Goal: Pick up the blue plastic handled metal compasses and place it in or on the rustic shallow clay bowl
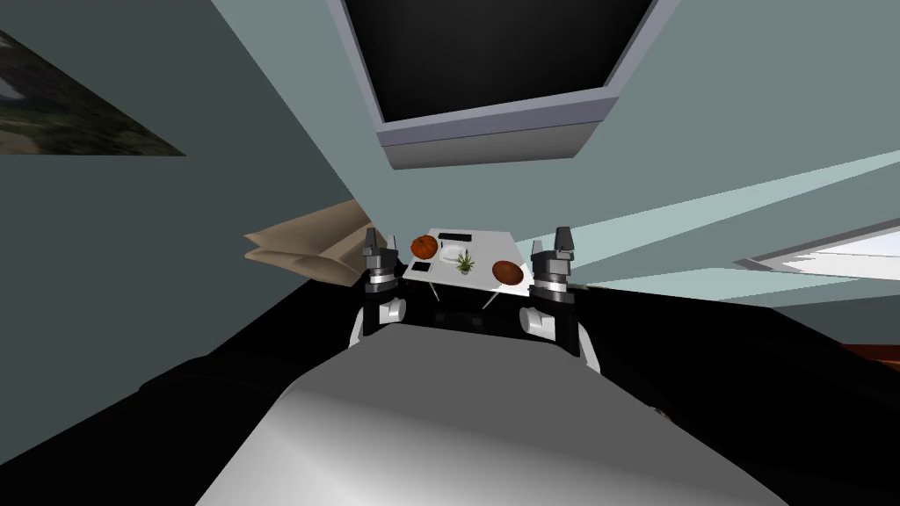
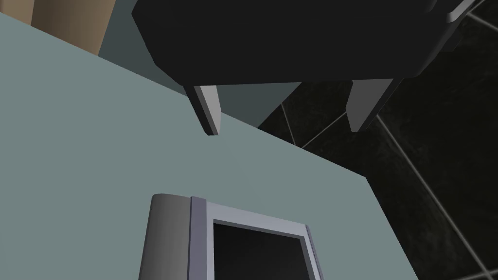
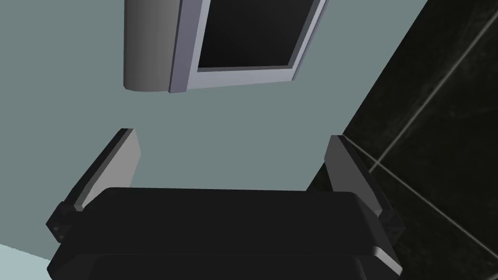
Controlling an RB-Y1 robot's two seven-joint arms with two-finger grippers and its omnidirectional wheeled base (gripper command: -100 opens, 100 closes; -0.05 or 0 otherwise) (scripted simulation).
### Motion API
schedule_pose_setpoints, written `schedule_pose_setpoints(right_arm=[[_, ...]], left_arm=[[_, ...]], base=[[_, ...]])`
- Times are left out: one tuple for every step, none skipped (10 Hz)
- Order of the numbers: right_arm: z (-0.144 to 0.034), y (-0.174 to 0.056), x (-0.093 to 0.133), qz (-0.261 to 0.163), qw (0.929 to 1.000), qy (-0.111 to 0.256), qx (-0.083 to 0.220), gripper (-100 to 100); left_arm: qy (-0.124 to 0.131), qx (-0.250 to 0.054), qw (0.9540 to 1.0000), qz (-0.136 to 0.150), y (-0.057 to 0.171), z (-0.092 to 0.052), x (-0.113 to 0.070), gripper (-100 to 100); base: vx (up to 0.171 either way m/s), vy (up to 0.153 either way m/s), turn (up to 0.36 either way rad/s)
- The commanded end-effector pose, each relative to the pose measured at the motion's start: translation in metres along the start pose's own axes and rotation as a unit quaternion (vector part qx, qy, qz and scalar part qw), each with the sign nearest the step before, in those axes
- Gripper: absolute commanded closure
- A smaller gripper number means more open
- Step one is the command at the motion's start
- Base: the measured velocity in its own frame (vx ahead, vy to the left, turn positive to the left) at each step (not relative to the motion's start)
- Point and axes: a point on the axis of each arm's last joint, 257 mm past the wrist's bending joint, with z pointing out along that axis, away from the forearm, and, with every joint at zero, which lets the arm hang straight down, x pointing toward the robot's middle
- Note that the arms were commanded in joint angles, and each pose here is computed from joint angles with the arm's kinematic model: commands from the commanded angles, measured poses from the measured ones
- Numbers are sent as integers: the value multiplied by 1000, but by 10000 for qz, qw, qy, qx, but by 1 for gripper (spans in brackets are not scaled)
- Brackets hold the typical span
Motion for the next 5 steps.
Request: schedule_pose_setpoints(right_arm=[[2, -5, 8, -252, 9994, 230, -11, -100], [3, -9, 12, -393, 9987, 329, -17, -100], [4, -12, 16, -550, 9976, 421, -25, -100], [6, -17, 20, -719, 9961, 505, -34, -100], [8, -22, 24, -899, 9942, 580, -46, -100]], left_arm=[[0, 0, 10000, 0, 0, 0, 0, 0], [0, 0, 10000, 0, 0, 0, 0, 0], [0, 0, 10000, -1, 0, 0, 0, 0], [0, 0, 10000, -1, 0, 0, 0, 0], [0, 0, 10000, -1, 0, 0, 0, 0]], base=[[-21, 39, -18], [-48, 70, -25], [-48, 70, -23], [-52, 69, -27], [-54, 79, -28]])
